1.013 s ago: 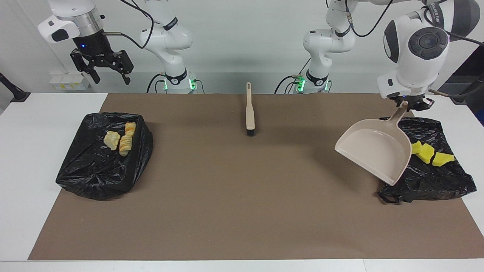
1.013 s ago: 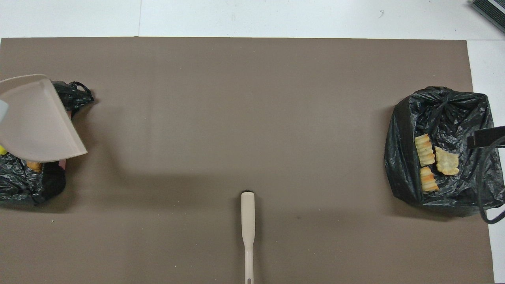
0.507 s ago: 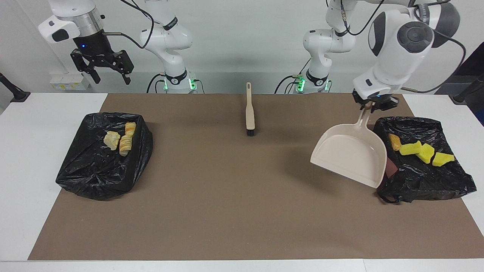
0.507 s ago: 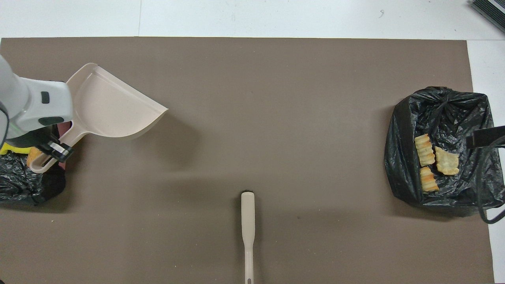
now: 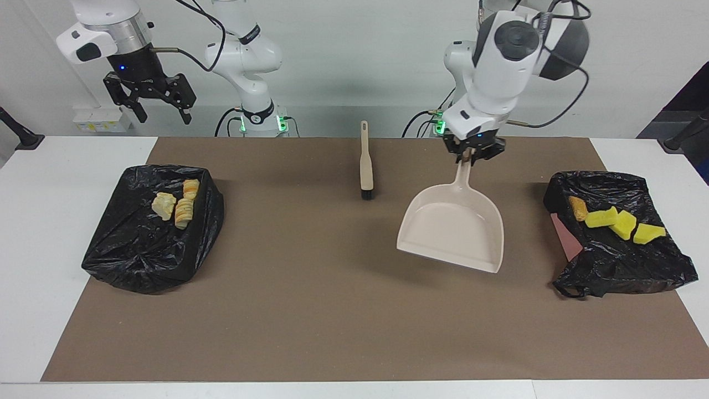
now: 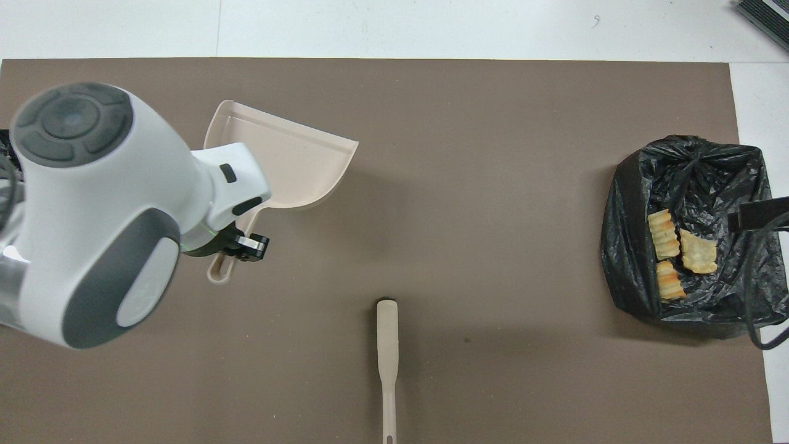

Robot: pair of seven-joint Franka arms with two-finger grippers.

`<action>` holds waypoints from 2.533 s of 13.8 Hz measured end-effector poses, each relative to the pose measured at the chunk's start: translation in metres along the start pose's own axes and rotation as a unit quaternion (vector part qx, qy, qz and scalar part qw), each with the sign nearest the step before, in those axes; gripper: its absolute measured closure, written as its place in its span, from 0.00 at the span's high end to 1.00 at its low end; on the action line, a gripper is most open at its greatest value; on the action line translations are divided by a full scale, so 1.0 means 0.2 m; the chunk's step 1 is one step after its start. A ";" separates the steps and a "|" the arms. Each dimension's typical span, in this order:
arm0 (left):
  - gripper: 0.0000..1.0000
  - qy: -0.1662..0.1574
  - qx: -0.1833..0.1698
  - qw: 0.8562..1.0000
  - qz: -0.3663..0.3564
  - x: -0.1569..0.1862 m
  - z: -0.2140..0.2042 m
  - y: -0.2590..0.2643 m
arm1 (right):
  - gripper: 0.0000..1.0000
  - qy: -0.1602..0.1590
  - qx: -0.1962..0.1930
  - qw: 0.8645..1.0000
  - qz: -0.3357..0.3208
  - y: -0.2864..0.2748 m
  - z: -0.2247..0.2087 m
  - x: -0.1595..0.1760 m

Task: Sweep and dump trash in bin
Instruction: 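Return the empty dustpan to the table center with the left gripper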

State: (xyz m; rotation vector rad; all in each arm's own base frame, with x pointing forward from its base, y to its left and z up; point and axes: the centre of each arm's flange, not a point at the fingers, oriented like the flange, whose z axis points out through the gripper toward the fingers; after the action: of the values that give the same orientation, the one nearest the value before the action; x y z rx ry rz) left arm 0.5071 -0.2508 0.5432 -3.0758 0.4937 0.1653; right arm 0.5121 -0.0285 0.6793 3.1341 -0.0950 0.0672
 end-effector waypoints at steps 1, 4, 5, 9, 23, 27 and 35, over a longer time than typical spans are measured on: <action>0.32 0.011 -0.004 1.000 -0.011 0.01 0.04 0.06 | 1.00 0.000 0.000 1.000 0.000 0.00 0.00 0.00; 0.32 0.026 -0.013 0.998 -0.047 0.03 0.13 0.20 | 1.00 0.000 0.000 1.000 0.000 0.00 0.00 0.00; 0.32 0.031 -0.017 0.998 -0.057 0.05 0.17 0.24 | 1.00 0.000 0.000 1.000 0.000 0.00 0.00 0.00; 0.32 0.043 -0.026 0.995 -0.089 0.16 0.43 0.47 | 1.00 0.000 0.000 1.000 0.000 0.00 0.00 0.00; 0.98 0.060 -0.036 0.988 -0.139 0.28 0.76 0.69 | 1.00 0.000 0.000 1.000 0.000 0.00 0.00 0.00; 1.00 0.073 -0.036 0.984 -0.160 0.25 0.51 0.51 | 1.00 0.000 0.000 1.000 0.000 0.00 0.00 0.00; 1.00 0.061 -0.026 0.990 -0.121 0.16 -0.07 -0.30 | 1.00 -0.001 0.000 1.000 0.000 0.00 0.00 0.00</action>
State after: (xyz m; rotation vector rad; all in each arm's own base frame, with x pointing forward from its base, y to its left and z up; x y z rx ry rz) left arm 0.5564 -0.2046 0.5537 -3.1752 0.1151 -0.0145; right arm 0.5122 -0.0285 0.6786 3.1341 -0.0950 0.0650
